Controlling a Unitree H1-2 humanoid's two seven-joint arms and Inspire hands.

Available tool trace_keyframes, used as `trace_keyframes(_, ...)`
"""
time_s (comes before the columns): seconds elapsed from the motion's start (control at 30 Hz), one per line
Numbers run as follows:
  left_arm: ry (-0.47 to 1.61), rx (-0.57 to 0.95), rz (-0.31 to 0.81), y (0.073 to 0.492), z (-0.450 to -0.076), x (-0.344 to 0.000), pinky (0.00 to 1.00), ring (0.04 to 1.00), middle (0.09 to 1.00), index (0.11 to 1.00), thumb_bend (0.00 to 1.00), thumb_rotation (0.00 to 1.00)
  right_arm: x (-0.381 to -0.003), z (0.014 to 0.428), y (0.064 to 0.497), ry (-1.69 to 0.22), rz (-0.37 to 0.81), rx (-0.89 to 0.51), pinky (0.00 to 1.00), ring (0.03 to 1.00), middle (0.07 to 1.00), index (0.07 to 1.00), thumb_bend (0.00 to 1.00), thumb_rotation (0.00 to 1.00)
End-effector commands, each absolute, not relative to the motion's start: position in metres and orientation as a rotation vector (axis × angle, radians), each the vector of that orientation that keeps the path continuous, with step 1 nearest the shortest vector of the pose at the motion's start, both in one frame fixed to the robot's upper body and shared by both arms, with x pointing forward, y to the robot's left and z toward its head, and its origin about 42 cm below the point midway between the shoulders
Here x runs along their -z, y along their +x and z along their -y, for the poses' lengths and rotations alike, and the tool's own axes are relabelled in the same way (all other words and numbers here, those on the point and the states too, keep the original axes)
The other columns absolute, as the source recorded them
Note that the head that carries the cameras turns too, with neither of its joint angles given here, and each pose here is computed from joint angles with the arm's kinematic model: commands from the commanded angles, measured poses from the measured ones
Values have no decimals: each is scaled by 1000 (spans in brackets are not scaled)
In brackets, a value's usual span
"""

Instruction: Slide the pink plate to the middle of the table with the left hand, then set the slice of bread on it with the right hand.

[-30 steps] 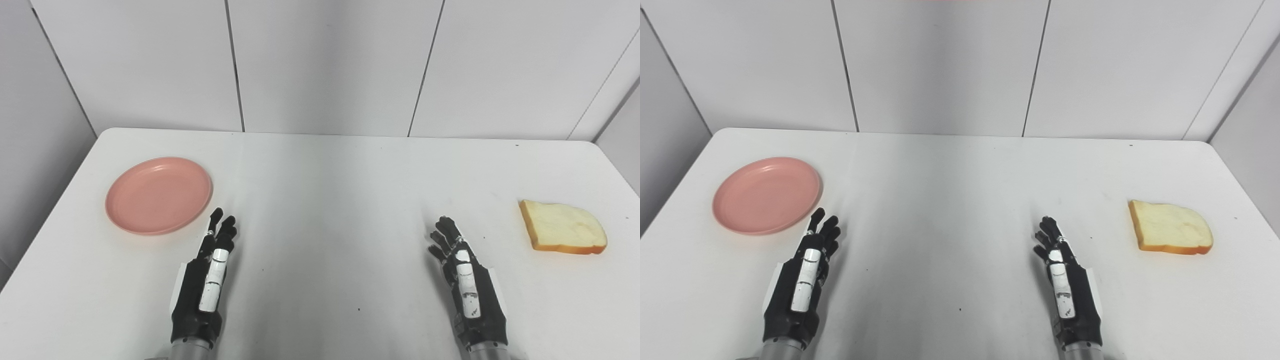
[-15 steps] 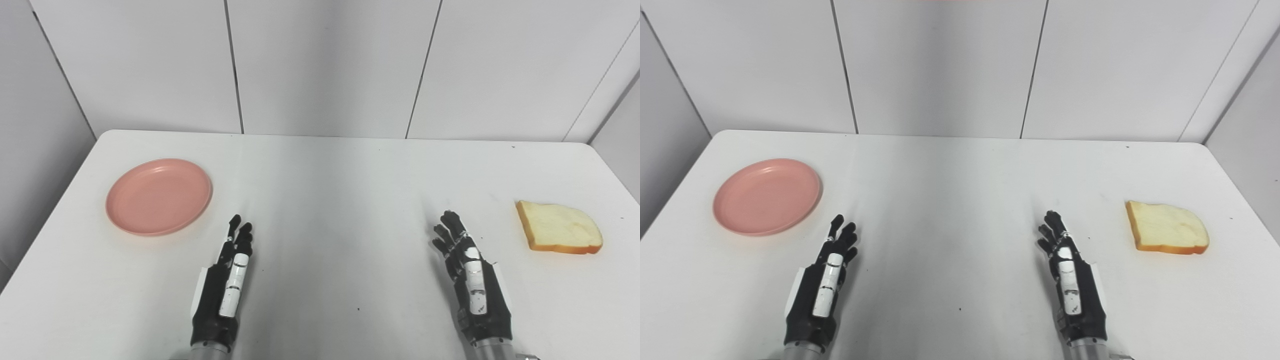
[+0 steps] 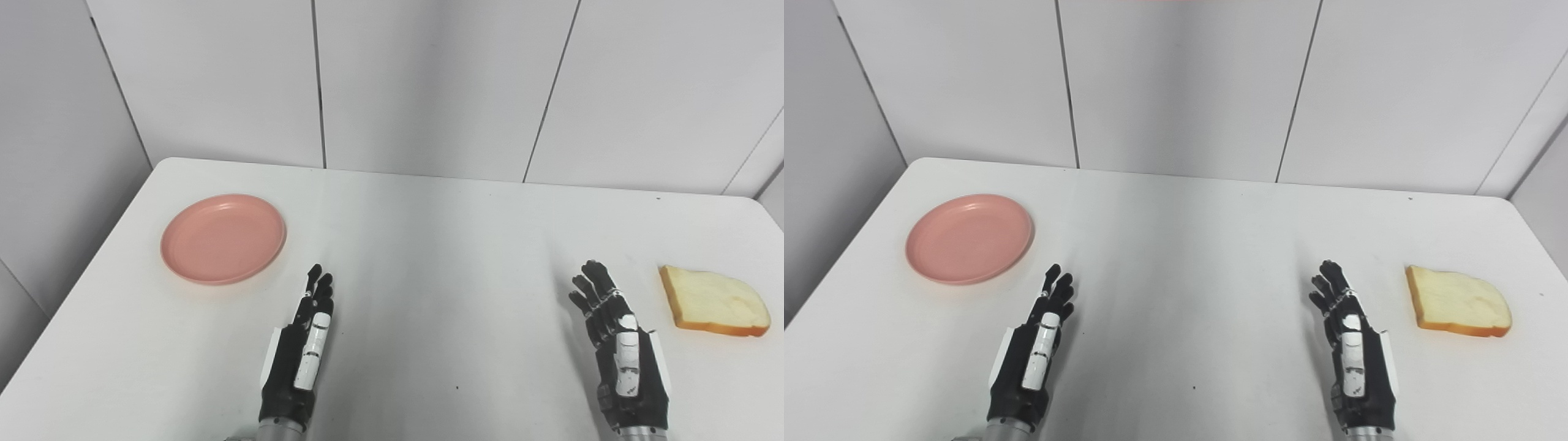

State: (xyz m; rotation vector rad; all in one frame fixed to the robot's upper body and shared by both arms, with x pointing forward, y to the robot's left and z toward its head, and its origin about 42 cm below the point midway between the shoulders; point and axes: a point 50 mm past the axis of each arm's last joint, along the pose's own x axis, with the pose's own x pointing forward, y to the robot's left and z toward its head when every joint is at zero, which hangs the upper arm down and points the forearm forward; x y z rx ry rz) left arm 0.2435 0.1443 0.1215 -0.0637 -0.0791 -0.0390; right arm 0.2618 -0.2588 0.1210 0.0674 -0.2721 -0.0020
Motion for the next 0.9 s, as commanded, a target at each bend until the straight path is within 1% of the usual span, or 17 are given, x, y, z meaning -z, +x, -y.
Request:
trace_keyframes(0.0,-102,22,185,248,-141,-139,999,983,977,981,549,910,-75,265,244,75,134,27,919,915,927,886,790,992)
trace_keyframes(0.2,-115,10,200,252,-147,-140,1000,984,976,985,536,899,-70,264,246,72,123,25,926,918,925,884,772,1000)
trace_keyframes(0.27,-126,-2,207,254,-151,-143,1000,983,975,981,576,895,-69,263,246,73,120,24,927,918,924,883,767,1000)
trace_keyframes(0.3,-131,-7,211,255,-153,-144,1000,983,981,980,618,895,-69,262,247,74,118,24,929,919,926,884,761,1000)
trace_keyframes(0.37,-138,-19,228,258,-158,-150,1000,980,985,977,669,891,-68,260,247,77,115,19,927,918,926,881,756,1000)
trace_keyframes(0.67,-120,-70,329,277,-188,-175,1000,969,973,971,738,877,-66,255,248,89,118,14,925,914,920,873,747,989)
trace_keyframes(0.8,-79,-90,381,299,-214,-183,1000,978,976,988,787,867,-66,254,248,90,117,15,917,910,915,873,773,976)
trace_keyframes(0.87,-64,-105,403,312,-227,-195,1000,968,974,985,814,874,-66,253,248,93,113,15,915,909,912,869,776,973)
